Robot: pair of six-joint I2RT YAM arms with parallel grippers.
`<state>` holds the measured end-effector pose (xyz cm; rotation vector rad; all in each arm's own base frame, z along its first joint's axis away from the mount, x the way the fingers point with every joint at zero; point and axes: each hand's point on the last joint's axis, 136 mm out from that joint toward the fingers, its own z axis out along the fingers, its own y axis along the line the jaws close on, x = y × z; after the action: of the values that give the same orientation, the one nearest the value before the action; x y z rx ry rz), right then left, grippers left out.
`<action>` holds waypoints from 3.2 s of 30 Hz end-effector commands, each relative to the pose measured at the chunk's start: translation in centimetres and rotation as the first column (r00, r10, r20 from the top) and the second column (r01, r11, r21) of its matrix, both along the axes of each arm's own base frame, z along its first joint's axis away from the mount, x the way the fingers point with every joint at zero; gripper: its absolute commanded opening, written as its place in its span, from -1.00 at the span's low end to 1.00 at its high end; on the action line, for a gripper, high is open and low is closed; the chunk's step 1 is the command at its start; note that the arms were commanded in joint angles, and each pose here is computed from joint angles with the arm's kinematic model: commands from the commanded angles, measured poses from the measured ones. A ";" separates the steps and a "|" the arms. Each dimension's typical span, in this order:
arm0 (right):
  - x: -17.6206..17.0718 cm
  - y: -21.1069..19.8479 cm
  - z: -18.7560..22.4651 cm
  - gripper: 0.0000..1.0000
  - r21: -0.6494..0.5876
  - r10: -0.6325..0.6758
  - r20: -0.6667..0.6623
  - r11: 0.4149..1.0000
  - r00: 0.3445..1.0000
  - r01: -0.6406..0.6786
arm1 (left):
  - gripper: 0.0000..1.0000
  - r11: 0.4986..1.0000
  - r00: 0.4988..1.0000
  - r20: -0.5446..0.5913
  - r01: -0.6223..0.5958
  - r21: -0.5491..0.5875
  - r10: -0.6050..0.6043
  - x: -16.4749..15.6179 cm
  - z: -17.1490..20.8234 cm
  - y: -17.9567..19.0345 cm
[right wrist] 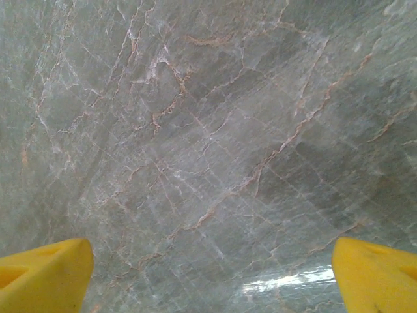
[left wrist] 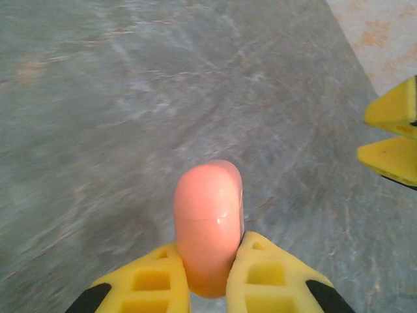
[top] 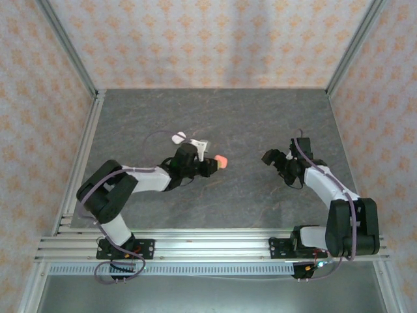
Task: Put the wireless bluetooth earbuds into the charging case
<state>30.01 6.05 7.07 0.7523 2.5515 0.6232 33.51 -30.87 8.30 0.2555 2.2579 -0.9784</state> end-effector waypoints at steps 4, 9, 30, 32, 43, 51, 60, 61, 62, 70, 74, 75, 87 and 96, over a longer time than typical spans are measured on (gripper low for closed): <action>-0.4 -3.0 3.1 1.00 -0.191 -0.003 0.087 0.981 0.996 0.019 | -0.86 0.995 0.993 -0.061 0.096 -0.033 -0.098 -0.7 -0.7 -3.9; -0.7 -5.6 6.4 0.99 -0.334 -0.027 0.184 0.938 0.982 0.088 | -0.60 0.992 0.988 -0.100 0.118 0.038 -0.114 -1.1 -1.8 -3.9; 1.0 -10.3 16.9 0.99 -0.492 0.006 0.634 0.775 0.773 0.397 | 0.55 0.778 0.972 0.216 -0.062 0.625 -0.096 1.4 9.0 6.2; 1.3 -10.0 17.3 0.99 -0.472 0.017 0.664 0.785 0.747 0.402 | 0.85 0.746 0.956 0.285 -0.143 0.650 -0.066 2.6 11.6 7.8; 3.3 -6.6 13.5 0.99 -0.524 0.251 0.717 0.809 0.650 0.265 | 0.99 0.603 0.704 0.680 -0.637 0.480 0.203 5.9 21.0 18.0; 4.2 -8.6 9.6 0.99 -0.554 0.184 0.678 0.765 0.712 0.330 | 0.99 0.395 0.542 0.678 -0.836 0.380 0.496 4.3 16.5 28.8; 5.6 -10.1 5.7 0.99 -0.567 0.113 0.649 0.730 0.752 0.380 | 0.99 0.266 0.492 0.673 -0.869 0.417 0.551 3.7 10.5 31.3; 5.8 -10.2 5.7 0.99 -0.569 0.108 0.648 0.726 0.754 0.385 | 0.99 0.268 0.485 0.673 -0.873 0.407 0.558 3.9 9.9 31.4; 6.1 -10.4 5.8 0.99 -0.574 0.104 0.647 0.719 0.756 0.392 | 0.99 0.275 0.481 0.670 -0.876 0.397 0.565 4.0 9.5 31.4; 6.8 -11.5 4.3 0.99 -0.541 0.032 0.681 0.695 0.731 0.474 | 0.99 0.351 0.477 0.693 -0.877 0.329 0.540 4.6 9.3 31.7; 7.1 -11.6 2.9 0.99 -0.554 0.028 0.662 0.692 0.749 0.463 | 1.00 0.413 0.467 0.686 -0.873 0.258 0.558 4.6 9.2 32.0; 7.3 -11.6 3.2 0.99 -0.547 0.028 0.675 0.690 0.737 0.474 | 0.99 0.428 0.477 0.682 -0.866 0.258 0.554 4.7 9.1 31.9; 8.5 -10.9 2.5 0.99 -0.585 0.061 0.607 0.709 0.793 0.393 | 0.99 0.496 0.575 0.634 -0.805 0.325 0.517 3.5 8.0 31.4; 8.5 -10.9 2.6 0.99 -0.583 0.062 0.612 0.709 0.789 0.396 | 0.99 0.487 0.576 0.656 -0.803 0.343 0.487 2.9 6.0 32.3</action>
<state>38.12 -4.78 9.52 0.4187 1.8433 -0.1858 36.21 0.71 14.59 -0.1362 1.8659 0.2600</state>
